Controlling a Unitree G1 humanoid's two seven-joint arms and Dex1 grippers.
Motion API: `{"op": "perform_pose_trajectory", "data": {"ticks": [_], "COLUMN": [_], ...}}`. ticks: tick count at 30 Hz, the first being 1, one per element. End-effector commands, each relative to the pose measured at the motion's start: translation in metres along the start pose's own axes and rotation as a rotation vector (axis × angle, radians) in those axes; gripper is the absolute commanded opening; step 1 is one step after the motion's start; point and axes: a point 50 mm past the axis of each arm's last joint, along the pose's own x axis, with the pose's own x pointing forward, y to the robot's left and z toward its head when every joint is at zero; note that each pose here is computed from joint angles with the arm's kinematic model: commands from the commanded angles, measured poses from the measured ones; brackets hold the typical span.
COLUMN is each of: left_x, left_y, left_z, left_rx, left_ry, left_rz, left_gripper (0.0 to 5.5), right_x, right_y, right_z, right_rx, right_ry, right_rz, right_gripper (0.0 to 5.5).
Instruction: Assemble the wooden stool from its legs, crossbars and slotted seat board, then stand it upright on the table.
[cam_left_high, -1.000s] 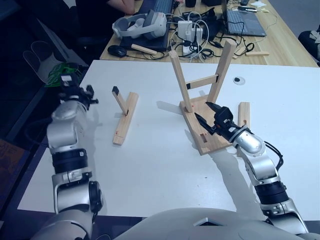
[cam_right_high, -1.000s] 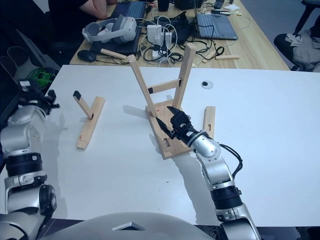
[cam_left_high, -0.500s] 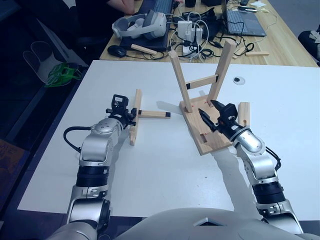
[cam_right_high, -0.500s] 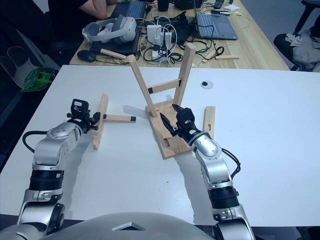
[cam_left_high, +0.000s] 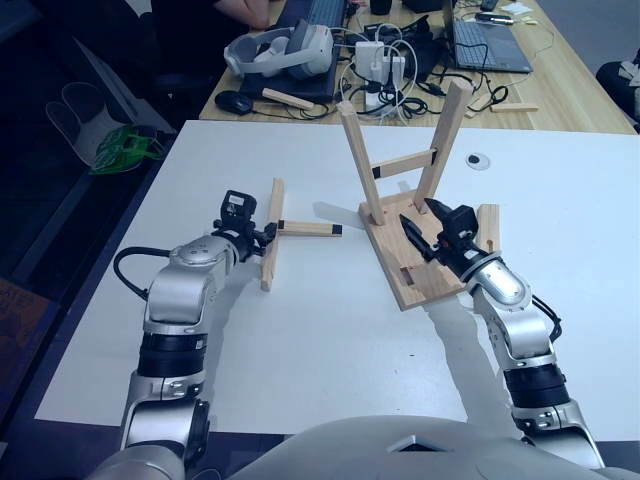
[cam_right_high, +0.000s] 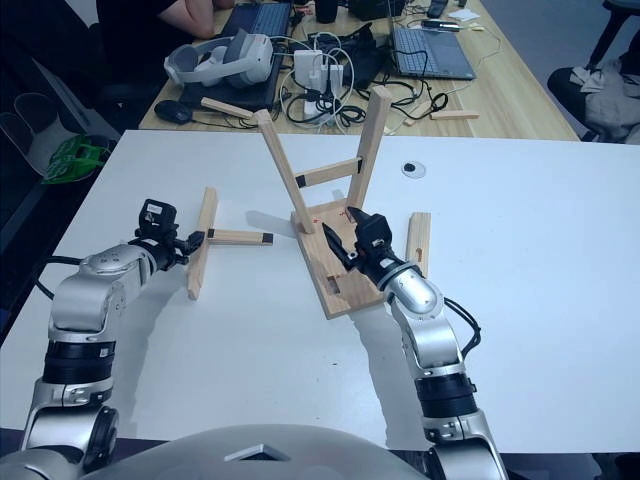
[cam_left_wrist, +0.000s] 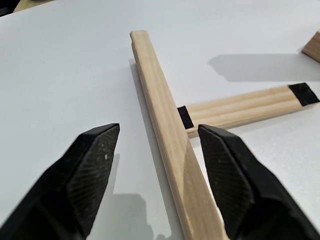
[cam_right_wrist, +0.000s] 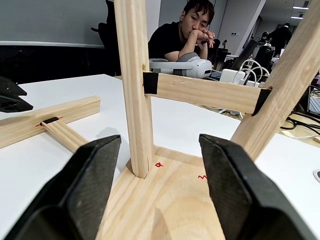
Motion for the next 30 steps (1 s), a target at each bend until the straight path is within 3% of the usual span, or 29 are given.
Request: {"op": "perform_pose_trajectory", "data": {"ticks": [1, 5, 9, 30], "left_x": [-0.002, 0.000, 0.002, 0.004], "left_y": [-0.003, -0.008, -0.011, -0.002], "left_z": [-0.011, -0.023, -0.026, -0.024], "left_rx": [0.018, 0.025, 0.016, -0.075], "left_ry": [0.065, 0.115, 0.129, 0.096], "left_rz": [-0.014, -0.040, -0.062, -0.036], "left_gripper": [3.47, 4.08, 4.14, 1.08], "right_x": [-0.002, -0.001, -0.001, 0.000], "right_y": [-0.001, 0.000, 0.000, -0.008], "right_z": [0.001, 0.001, 0.002, 0.006], "right_rx": [0.017, 0.019, 0.020, 0.081], "right_ry": [0.001, -0.004, -0.006, -0.042], "right_rz": [-0.015, -0.016, -0.018, -0.081], "right_gripper": [2.90, 2.90, 2.90, 2.90]}}
